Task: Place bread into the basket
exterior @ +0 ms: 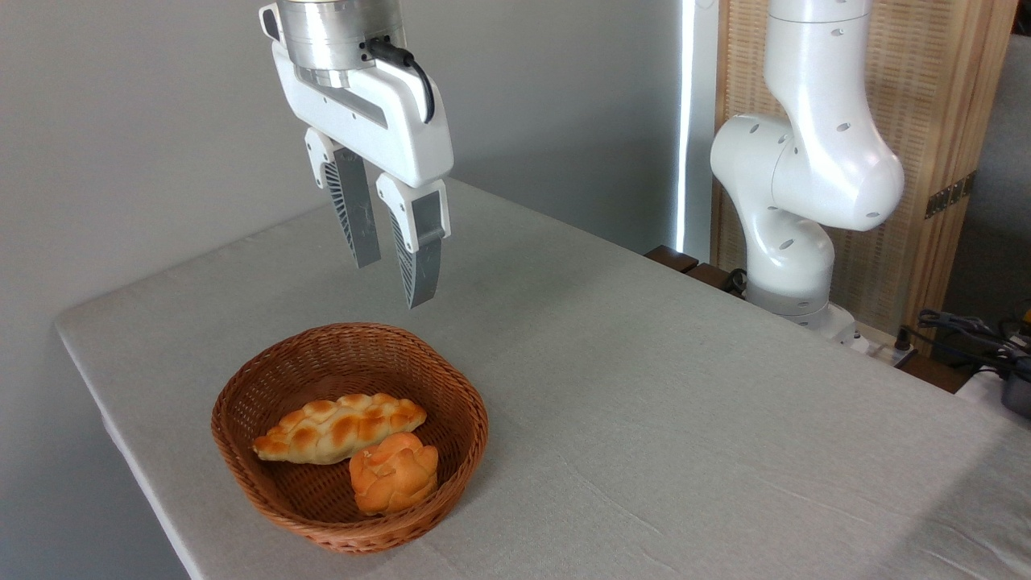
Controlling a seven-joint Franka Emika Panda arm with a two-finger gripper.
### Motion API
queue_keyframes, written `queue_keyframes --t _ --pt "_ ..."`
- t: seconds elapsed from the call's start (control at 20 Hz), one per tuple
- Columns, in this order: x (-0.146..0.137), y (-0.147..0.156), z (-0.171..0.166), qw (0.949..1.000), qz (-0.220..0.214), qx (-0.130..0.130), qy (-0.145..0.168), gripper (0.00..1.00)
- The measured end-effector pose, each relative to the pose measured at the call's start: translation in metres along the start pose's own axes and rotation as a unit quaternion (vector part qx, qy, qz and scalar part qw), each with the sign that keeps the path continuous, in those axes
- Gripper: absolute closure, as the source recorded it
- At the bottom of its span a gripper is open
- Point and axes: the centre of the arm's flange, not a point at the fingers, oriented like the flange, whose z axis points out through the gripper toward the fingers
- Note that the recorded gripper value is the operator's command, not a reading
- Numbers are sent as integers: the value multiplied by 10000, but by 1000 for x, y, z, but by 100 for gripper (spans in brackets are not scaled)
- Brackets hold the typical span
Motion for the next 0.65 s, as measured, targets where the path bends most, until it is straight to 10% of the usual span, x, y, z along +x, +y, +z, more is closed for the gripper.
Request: queue_keyframes --t 0.65 --pt "-5 -4 1 9996 9 156 -237 0"
